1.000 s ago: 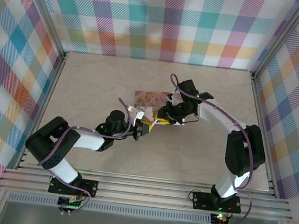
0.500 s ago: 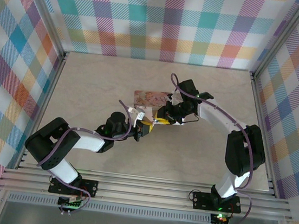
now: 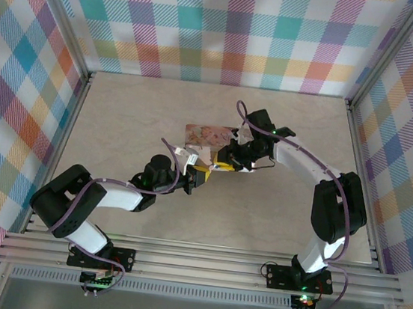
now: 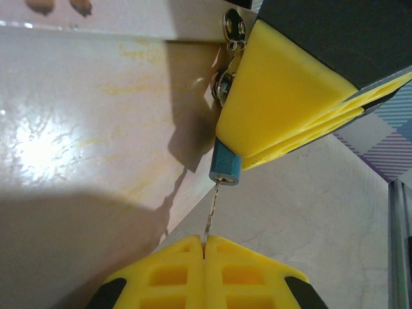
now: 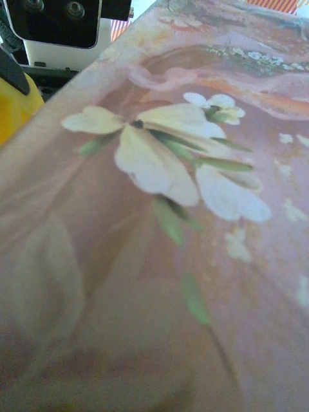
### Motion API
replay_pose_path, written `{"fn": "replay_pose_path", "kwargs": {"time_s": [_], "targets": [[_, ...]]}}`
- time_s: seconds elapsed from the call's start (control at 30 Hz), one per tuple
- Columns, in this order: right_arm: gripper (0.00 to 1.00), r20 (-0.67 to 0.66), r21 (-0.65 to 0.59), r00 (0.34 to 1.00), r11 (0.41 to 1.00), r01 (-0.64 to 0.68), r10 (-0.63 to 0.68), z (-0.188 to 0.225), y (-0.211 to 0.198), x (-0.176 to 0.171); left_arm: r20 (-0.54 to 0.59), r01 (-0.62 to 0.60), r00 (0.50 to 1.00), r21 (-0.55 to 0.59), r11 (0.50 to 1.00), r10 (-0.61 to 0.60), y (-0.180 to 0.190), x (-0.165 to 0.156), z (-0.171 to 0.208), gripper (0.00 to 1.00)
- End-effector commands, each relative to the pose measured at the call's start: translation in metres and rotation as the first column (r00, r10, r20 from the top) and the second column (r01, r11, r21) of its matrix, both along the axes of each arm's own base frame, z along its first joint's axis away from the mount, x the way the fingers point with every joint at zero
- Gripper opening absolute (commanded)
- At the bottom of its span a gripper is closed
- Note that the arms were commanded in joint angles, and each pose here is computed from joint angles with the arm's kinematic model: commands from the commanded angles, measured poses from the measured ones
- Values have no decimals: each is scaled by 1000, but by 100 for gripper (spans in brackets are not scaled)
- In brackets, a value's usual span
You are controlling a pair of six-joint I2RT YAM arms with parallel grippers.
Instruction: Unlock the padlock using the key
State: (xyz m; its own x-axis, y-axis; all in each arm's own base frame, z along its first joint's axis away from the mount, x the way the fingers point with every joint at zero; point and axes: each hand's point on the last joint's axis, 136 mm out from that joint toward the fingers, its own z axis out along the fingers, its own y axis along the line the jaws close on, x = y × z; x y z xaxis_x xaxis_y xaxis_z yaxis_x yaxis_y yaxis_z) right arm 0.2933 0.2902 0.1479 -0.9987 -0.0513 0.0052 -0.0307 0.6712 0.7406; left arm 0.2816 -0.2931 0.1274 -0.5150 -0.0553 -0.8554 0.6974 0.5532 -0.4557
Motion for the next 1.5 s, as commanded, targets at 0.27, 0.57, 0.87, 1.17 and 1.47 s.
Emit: {"fn": "replay_pose_path", "kwargs": {"time_s": [0.27,0.57,0.87,1.17,1.47], "targets": [[0,-1,95,999,995,-33,33,20,9,-6,85,24,996,-47,999,-20,-7,-2,25,0],[0,-11,119,999,992,-41,43,25,11,-10,72,35,997,-29,999,-33,-17,2,18,0],[0,-27,105,998,993,-55,59,18,9,-15,46,1,999,-33,999,1,-22,10,18,0],[0,-7,128,993,985,-112,114,14,9,-25,21,92,996,-226,970,-90,-39,10,46,0],[0,-13,166,985,972,-168,172,2,8,-40,-20,127,991,-247,961,-136,-41,16,42,0]]}}
